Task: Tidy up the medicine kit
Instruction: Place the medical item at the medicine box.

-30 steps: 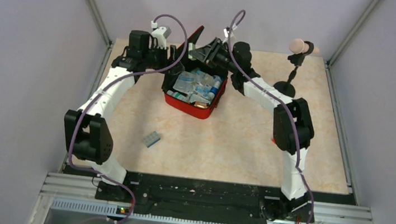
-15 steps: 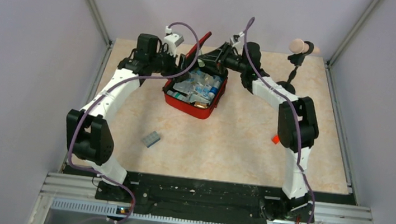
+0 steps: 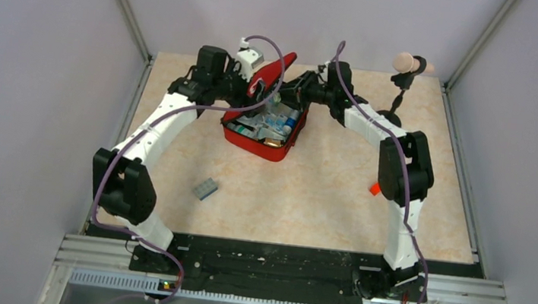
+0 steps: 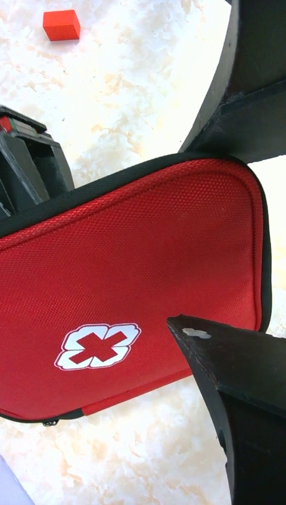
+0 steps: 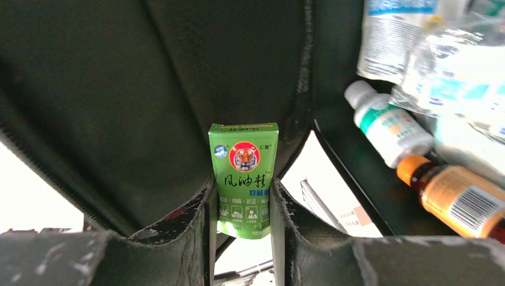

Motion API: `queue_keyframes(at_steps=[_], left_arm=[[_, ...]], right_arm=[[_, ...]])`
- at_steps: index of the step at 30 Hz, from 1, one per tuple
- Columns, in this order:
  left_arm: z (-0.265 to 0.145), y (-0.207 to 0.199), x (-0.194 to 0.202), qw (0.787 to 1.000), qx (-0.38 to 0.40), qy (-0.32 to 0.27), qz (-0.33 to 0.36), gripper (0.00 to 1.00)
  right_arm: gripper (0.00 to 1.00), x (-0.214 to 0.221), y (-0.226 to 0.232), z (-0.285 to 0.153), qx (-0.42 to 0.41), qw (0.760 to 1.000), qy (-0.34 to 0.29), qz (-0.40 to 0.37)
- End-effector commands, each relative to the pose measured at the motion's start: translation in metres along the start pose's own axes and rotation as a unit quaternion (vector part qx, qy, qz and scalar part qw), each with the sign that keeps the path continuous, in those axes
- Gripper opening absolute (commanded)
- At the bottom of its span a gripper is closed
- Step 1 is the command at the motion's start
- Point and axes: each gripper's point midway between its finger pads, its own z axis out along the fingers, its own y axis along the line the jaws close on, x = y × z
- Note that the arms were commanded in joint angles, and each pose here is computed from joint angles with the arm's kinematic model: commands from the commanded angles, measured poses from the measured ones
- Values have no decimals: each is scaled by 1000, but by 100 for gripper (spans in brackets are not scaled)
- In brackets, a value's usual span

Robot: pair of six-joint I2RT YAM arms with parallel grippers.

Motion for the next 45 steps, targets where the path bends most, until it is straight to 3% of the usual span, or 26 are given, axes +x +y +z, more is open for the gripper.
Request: queue_keyframes(at_steps=[1,10,19,33,39,45], left_arm=[[-8,-4,-24,999,-8,-27,32,91],[-10,-10,-6,999,-11,-7,34,90],[-28,56,-32,977,-204,-32,59,86],[-12,109,-77,948,-294,-59,105,81],[1,127,-79,961,-265,-56,57,78],[10,117,-65,980,-197,-35,7,79]], right_arm=[[13,2,11,-11,27,999,-15,12],[12,2,18,-19,16,999,-26,-6],[6,1,11,-40,18,997,-53,-62],[6,-3,17,-42,2,994,-64,-90],[6,-3,16,-42,0,994,-61,-86],[6,-9,17,-39,-1,994,-65,-83]])
